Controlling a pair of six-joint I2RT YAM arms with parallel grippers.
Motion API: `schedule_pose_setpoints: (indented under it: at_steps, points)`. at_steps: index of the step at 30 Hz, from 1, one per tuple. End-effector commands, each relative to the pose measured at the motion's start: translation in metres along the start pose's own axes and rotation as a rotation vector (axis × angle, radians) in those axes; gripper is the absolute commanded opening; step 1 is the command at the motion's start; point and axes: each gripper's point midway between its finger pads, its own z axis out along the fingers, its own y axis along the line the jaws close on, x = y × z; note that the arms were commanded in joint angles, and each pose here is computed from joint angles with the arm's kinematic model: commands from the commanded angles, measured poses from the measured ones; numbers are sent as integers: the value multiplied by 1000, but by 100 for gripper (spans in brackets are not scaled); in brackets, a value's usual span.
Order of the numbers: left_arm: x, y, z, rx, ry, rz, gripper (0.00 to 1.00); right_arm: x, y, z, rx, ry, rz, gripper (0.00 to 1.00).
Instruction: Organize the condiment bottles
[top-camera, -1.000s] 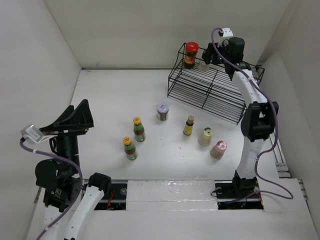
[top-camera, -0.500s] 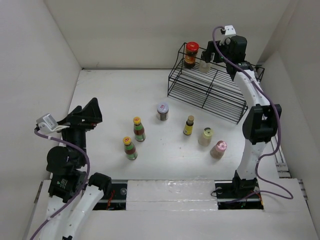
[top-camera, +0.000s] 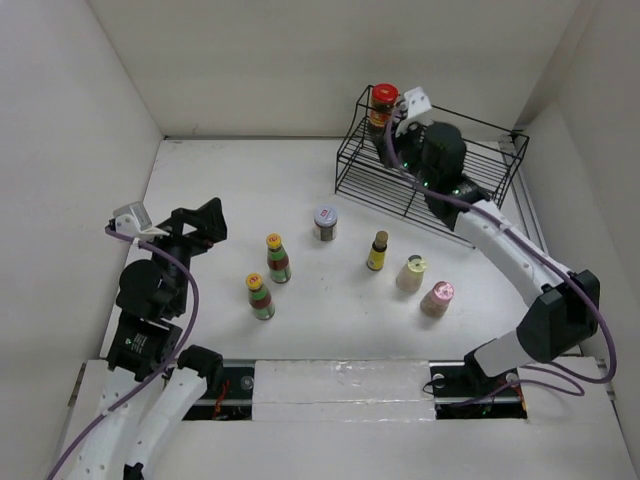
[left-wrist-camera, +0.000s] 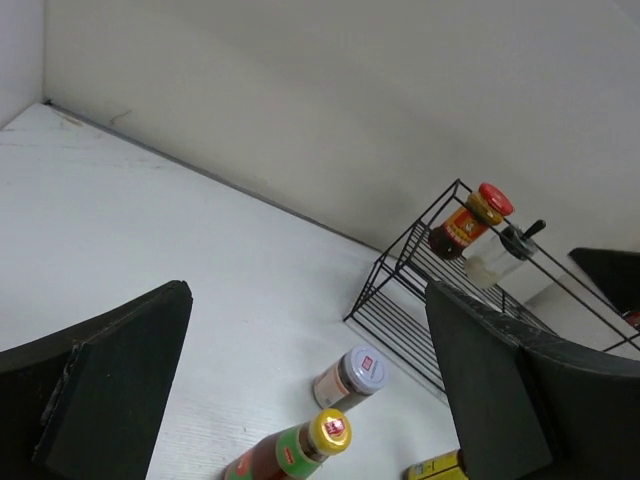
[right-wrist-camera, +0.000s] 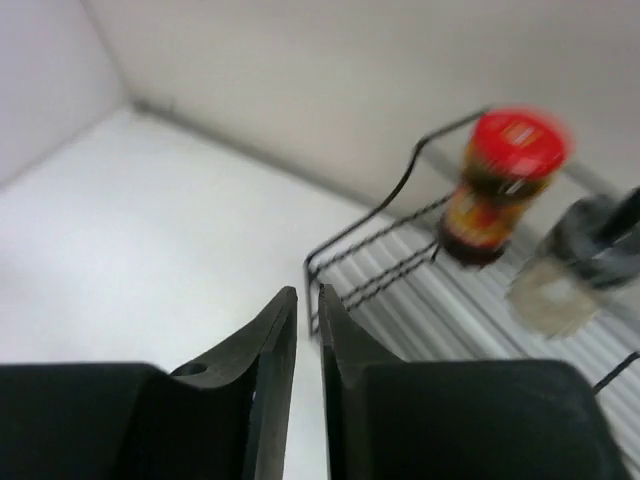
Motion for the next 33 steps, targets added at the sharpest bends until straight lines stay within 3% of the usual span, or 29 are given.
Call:
schedule_pose_setpoints:
  at_steps: [1, 2, 3, 6, 7, 11, 14, 23, 26, 33]
  points:
    - [4, -9, 3, 53, 12, 22, 97, 58, 27, -3, 9, 83, 48, 22]
    - [7, -7, 1, 52, 14, 22, 89, 69, 35, -11, 28, 114, 42, 35]
    - [5, -7, 0, 56, 6, 19, 82, 95, 39, -23, 27, 174, 36, 58]
    - [0, -9, -2, 65, -11, 21, 59, 119, 57, -60, -19, 254, 36, 83]
    - [0, -9, -2, 65, -11, 21, 55, 117, 57, -72, -10, 263, 42, 83]
    - [0, -9, -2, 65, -11, 21, 51, 165, 63, -117, 3, 451, 50, 83]
    - [-1, -12, -3, 80, -13, 18, 51, 185, 55, -132, 50, 492, 54, 83]
    - [6, -14, 1, 87, 13, 16, 55, 213, 68, -118, -13, 563, 50, 71]
    - [6, -14, 1, 87, 13, 16, 56, 219, 69, -112, -13, 568, 49, 60]
    - [7, -15, 1, 95, 17, 16, 57, 211, 69, -103, 0, 526, 58, 24]
